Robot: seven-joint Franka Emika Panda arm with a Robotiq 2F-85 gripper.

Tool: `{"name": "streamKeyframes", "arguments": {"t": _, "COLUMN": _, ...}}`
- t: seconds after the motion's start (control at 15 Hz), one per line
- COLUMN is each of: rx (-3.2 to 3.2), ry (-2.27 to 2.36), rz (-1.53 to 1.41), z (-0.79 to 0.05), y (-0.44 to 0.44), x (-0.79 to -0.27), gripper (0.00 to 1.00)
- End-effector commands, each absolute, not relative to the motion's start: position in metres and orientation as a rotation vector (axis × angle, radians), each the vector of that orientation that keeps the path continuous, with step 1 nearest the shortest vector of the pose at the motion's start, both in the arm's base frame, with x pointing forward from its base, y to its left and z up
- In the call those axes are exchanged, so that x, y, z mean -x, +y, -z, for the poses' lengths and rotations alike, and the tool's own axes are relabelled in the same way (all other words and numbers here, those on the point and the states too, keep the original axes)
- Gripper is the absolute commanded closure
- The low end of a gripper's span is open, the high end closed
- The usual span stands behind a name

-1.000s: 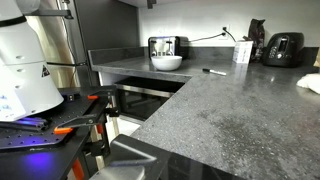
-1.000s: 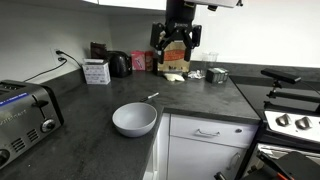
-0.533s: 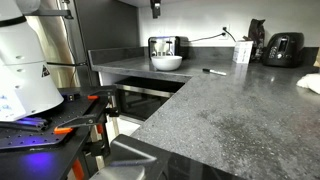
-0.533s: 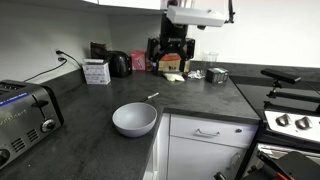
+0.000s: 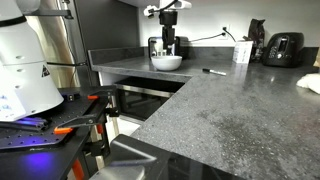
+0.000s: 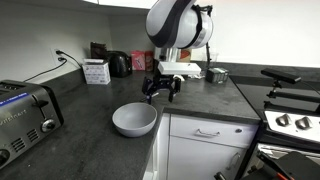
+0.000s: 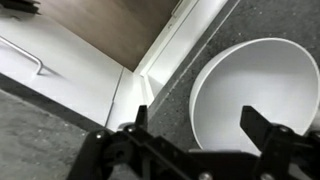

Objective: Move the grey bowl to the right side of the counter

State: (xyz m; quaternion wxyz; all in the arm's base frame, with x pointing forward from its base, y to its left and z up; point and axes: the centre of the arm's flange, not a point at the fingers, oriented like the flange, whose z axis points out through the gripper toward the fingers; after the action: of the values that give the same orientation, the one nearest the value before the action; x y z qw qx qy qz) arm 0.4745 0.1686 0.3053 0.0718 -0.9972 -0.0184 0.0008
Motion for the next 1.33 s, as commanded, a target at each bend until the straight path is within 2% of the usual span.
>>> {"name": "streamKeyframes", "arguments": {"t": 0.0, "rx": 2.880, "ry": -0.075, "rz": -0.081, "z": -0.284, "y": 0.178, "x": -0.501, "gripper": 0.00}}
{"name": "streamKeyframes", "arguments": {"t": 0.13, "rx": 2.851, "ry": -0.054, "rz": -0.125, "z": -0.274, "y": 0.185, "x": -0.509, "gripper": 0.00}}
{"name": "streamKeyframes", "arguments": {"t": 0.2, "rx": 2.851, "ry": -0.046, "rz": -0.149, "z": -0.270, "y": 0.188, "x": -0.512, "gripper": 0.06}}
{"name": "streamKeyframes", "arguments": {"t": 0.27, "rx": 2.852, "ry": -0.038, "rz": -0.168, "z": -0.267, "y": 0.189, "x": -0.514, "gripper": 0.24}}
{"name": "streamKeyframes", "arguments": {"t": 0.47, "rx": 2.850, "ry": -0.031, "rz": -0.208, "z": -0.255, "y": 0.188, "x": -0.516, "gripper": 0.38}}
{"name": "streamKeyframes", "arguments": {"t": 0.67, "rx": 2.835, "ry": -0.054, "rz": -0.228, "z": -0.246, "y": 0.190, "x": -0.517, "gripper": 0.63}}
{"name": "streamKeyframes", "arguments": {"t": 1.0, "rx": 2.845, "ry": -0.039, "rz": -0.204, "z": -0.247, "y": 0.192, "x": -0.522, "gripper": 0.99}}
{"name": "streamKeyframes", "arguments": {"t": 1.27, "rx": 2.842, "ry": -0.026, "rz": -0.145, "z": -0.258, "y": 0.194, "x": -0.542, "gripper": 0.99}}
